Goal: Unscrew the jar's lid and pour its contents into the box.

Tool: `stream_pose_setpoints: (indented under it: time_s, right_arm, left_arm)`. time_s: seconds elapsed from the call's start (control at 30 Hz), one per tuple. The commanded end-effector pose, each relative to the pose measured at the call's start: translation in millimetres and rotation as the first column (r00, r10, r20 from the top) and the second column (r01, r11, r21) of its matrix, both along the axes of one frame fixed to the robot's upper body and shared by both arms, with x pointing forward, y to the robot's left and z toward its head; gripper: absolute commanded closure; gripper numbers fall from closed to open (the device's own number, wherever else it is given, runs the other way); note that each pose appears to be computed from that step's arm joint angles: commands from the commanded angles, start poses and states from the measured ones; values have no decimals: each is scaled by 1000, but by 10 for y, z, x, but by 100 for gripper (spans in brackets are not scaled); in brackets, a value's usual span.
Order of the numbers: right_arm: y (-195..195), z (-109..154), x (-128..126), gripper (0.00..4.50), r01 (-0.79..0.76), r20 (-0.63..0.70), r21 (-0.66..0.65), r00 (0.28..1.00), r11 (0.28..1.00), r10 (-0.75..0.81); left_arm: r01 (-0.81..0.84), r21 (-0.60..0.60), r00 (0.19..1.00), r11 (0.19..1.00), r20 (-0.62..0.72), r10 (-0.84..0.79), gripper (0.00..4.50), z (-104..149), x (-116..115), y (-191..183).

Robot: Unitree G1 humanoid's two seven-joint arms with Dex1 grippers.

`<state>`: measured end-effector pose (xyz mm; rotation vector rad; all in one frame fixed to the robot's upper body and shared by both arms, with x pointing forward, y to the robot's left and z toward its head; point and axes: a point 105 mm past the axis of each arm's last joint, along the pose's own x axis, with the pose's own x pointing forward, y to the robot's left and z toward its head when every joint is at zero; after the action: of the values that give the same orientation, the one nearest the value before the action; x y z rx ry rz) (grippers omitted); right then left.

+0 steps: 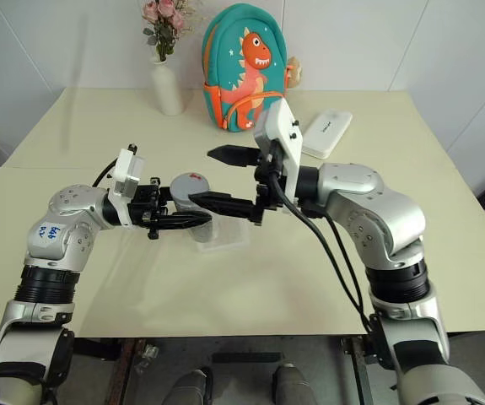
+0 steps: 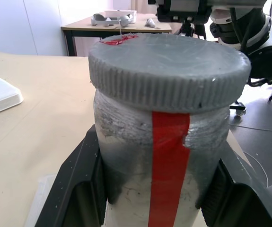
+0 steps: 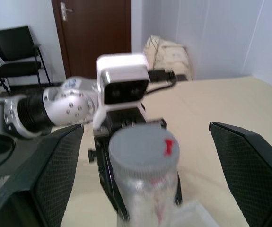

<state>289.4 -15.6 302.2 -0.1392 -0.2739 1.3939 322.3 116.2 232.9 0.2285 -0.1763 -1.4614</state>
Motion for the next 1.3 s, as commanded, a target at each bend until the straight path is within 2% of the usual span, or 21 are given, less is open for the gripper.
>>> stream_pose_setpoints:
  time_s: [0.03,0.27,0.73,0.97,1.3]
  right_arm:
    - [96,91,2,4,5,38,42,999,999,-7]
    - [282,-9,-17,4,-36,22,47,999,998,35]
    - [379,-104,114,4,3,45,-2,999,1000,-3]
    - [320,-89,238,4,54,56,-6,997,999,-53]
    - [81,-103,265,4,107,57,-35,993,994,-105]
  left_arm:
    - [32,-2,998,999,57,-32,250,124,-29,-55]
    - [42,6,997,999,61,-43,250,110,-51,-79]
    - [40,9,997,999,64,-40,250,94,-91,-83]
    - [41,8,997,999,63,-42,250,92,-82,-93]
    - [30,4,997,1000,64,-30,250,107,-61,-68]
